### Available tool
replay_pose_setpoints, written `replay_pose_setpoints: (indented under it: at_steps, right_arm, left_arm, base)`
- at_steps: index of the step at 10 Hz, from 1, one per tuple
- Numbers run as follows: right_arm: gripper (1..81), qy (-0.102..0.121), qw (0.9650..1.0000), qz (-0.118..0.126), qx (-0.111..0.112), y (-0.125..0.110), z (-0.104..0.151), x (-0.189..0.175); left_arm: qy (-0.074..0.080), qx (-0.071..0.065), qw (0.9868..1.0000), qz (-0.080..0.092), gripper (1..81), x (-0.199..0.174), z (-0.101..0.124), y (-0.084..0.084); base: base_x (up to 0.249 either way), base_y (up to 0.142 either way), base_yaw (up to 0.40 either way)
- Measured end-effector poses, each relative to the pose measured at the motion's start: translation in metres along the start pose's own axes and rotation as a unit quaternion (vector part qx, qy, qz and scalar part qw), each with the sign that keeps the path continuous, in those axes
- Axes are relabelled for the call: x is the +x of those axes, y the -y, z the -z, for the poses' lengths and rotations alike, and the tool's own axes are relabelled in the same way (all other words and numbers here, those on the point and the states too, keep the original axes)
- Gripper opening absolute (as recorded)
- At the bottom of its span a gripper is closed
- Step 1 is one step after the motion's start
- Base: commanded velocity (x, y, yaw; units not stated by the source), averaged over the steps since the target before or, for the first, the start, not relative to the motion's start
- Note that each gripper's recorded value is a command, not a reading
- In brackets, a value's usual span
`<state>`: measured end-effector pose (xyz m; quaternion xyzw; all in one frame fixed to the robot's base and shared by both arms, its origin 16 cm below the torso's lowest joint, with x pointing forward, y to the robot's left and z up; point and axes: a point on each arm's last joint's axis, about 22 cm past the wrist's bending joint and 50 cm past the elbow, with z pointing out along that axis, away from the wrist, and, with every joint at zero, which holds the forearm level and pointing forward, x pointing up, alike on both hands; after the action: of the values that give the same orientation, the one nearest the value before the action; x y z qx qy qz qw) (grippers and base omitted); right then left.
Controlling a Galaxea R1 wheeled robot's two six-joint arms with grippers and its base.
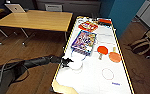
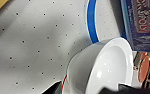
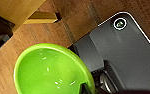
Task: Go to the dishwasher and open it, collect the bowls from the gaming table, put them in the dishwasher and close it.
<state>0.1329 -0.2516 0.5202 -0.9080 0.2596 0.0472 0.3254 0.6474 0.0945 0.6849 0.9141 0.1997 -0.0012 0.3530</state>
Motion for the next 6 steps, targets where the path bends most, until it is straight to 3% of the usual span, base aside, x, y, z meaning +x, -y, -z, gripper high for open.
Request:
replay_pose_setpoints:
  at_steps: [3, 4, 6]
  right_arm:
    - [1.0, -0.001, 1.0, 0.001, -0.002, -0.002, -0.002, 0.001]
    - [1.0, -0.002, 1.0, 0.001, -0.003, -0.003, -0.002, 0.001]
    - [1.0, -0.003, 1.0, 0.002, -0.006, -0.005, -0.003, 0.002]
  left_arm:
    - [0.007, 0.017, 0.9998, 0.004, 81.1, -0.014, -0.014, 0.027]
    - [0.012, 0.021, 0.9997, 0.004, 1.0, -0.022, -0.021, 0.032]
    - [0.015, 0.02, 0.9997, 0.002, 1.0, -0.031, -0.029, 0.038]
  base:
    - [0.0, 0.0, 0.0]
    - [0.0, 0.0, 0.0]
    - [0.0, 0.0, 0.0]
